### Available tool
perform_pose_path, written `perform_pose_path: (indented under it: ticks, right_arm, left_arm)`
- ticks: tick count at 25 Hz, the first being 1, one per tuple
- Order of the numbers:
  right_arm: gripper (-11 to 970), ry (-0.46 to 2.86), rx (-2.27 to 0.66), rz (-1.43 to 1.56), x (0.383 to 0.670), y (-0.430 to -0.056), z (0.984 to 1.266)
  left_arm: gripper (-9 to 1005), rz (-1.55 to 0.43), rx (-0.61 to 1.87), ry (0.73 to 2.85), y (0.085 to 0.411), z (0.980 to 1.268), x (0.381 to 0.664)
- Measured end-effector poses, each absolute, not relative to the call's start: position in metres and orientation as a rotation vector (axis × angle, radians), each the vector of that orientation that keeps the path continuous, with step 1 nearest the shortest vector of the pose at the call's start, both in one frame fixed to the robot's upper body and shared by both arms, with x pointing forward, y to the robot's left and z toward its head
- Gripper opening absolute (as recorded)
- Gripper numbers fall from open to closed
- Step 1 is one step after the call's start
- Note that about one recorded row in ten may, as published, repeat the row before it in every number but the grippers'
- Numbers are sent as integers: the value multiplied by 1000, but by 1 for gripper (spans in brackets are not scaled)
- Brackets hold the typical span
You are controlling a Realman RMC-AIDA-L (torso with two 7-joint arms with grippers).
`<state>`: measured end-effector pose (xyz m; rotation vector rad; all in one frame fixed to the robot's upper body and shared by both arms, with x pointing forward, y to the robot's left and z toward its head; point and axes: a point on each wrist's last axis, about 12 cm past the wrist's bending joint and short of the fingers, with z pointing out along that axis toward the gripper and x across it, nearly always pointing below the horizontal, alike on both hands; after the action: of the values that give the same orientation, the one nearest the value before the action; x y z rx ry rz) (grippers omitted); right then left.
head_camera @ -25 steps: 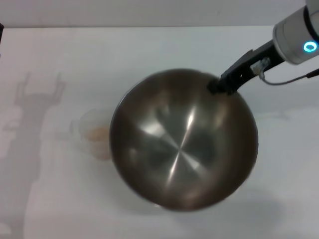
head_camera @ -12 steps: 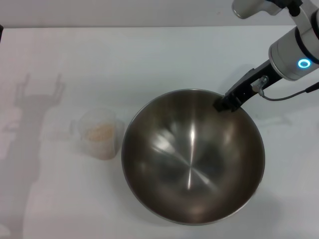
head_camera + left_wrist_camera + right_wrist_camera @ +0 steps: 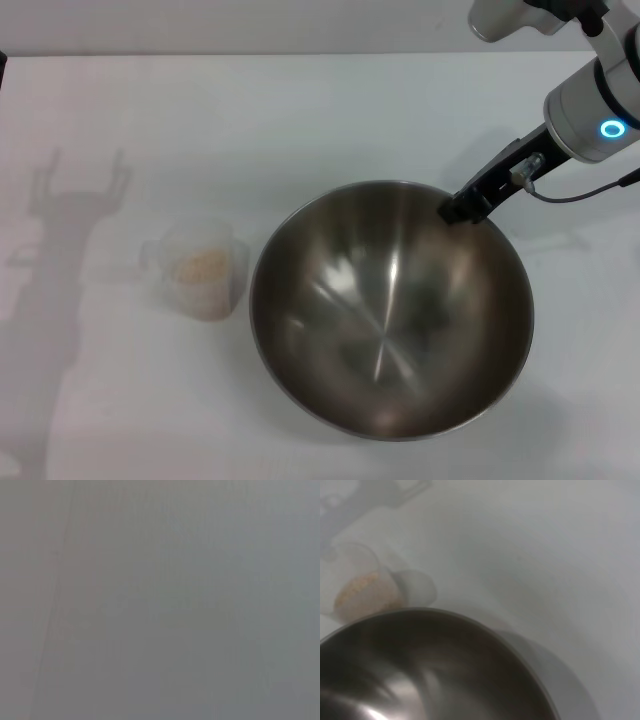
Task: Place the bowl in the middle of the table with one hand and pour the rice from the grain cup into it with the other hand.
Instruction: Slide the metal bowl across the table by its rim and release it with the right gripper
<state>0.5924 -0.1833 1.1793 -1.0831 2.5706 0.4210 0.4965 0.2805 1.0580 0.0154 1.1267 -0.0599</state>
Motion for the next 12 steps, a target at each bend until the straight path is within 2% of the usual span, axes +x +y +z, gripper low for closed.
perform_pose_path:
  ticks: [3, 8, 12]
  right_arm:
    - [44, 2573, -1077, 418, 593, -183, 1180]
    - [168, 2562, -1071, 396, 595, -182, 1183]
    - [279, 2492, -1055, 361, 599, -179, 1197]
  left_arm:
    - [784, -68, 10, 1126, 281, 1058, 496]
    - [784, -70, 8, 1127, 281, 1058, 496]
    - [784, -66, 5, 1131, 282, 1056, 493]
